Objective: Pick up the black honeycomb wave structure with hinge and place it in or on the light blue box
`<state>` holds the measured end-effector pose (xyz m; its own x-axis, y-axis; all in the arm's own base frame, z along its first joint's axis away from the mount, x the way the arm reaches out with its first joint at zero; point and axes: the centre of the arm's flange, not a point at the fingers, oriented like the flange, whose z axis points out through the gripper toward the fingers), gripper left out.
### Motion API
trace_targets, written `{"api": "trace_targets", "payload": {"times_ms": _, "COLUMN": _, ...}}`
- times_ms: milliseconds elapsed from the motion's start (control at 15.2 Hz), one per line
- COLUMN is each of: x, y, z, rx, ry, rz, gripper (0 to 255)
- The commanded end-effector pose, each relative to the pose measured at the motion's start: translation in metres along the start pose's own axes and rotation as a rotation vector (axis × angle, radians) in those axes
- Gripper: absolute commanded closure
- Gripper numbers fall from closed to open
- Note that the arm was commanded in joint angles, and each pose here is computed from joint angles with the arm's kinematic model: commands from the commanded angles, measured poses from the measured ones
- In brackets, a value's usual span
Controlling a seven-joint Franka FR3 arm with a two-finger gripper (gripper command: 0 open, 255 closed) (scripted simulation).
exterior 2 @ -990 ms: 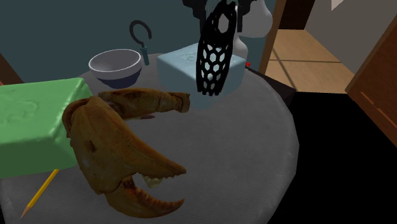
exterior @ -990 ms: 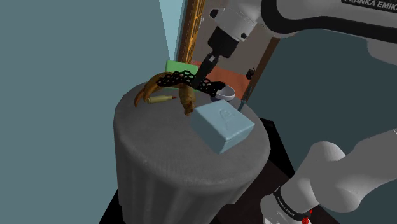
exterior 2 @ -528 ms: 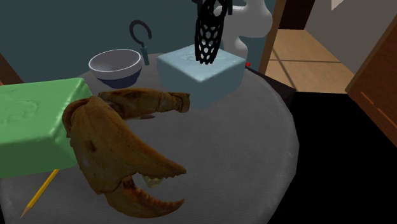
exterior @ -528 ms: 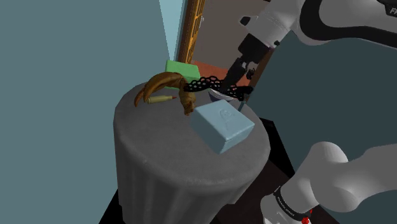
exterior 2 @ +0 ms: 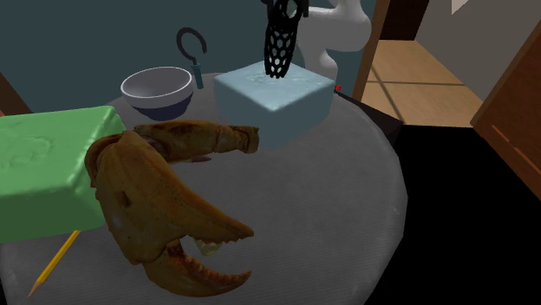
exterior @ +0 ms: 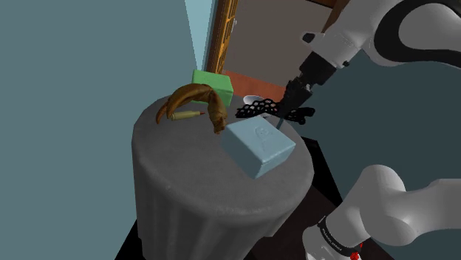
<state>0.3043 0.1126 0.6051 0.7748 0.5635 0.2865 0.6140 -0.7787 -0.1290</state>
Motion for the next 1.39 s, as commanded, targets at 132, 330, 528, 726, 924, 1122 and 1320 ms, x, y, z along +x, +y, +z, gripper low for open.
{"api": "trace_targets", "payload": {"times_ms": 132, "x": -0.007, "y": 0.002, "z": 0.019, "rx": 0.0, "ry": 0.0, "rz": 0.0, "gripper": 255}}
{"api": "trace_targets", "payload": {"times_ms": 330, "x": -0.011, "y": 0.004, "z": 0.034, "rx": 0.0, "ry": 0.0, "rz": 0.0, "gripper": 255}}
{"api": "trace_targets", "payload": {"times_ms": 528, "x": -0.016, "y": 0.006, "z": 0.049, "rx": 0.0, "ry": 0.0, "rz": 0.0, "gripper": 255}}
{"api": "trace_targets", "payload": {"times_ms": 726, "x": -0.021, "y": 0.008, "z": 0.066, "rx": 0.0, "ry": 0.0, "rz": 0.0, "gripper": 255}}
{"api": "trace_targets", "payload": {"times_ms": 924, "x": -0.021, "y": 0.008, "z": 0.066, "rx": 0.0, "ry": 0.0, "rz": 0.0, "gripper": 255}}
{"api": "trace_targets", "payload": {"times_ms": 1122, "x": -0.021, "y": 0.008, "z": 0.066, "rx": 0.0, "ry": 0.0, "rz": 0.0, "gripper": 255}}
{"api": "trace_targets", "payload": {"times_ms": 1320, "x": -0.021, "y": 0.008, "z": 0.066, "rx": 0.0, "ry": 0.0, "rz": 0.0, "gripper": 0}}
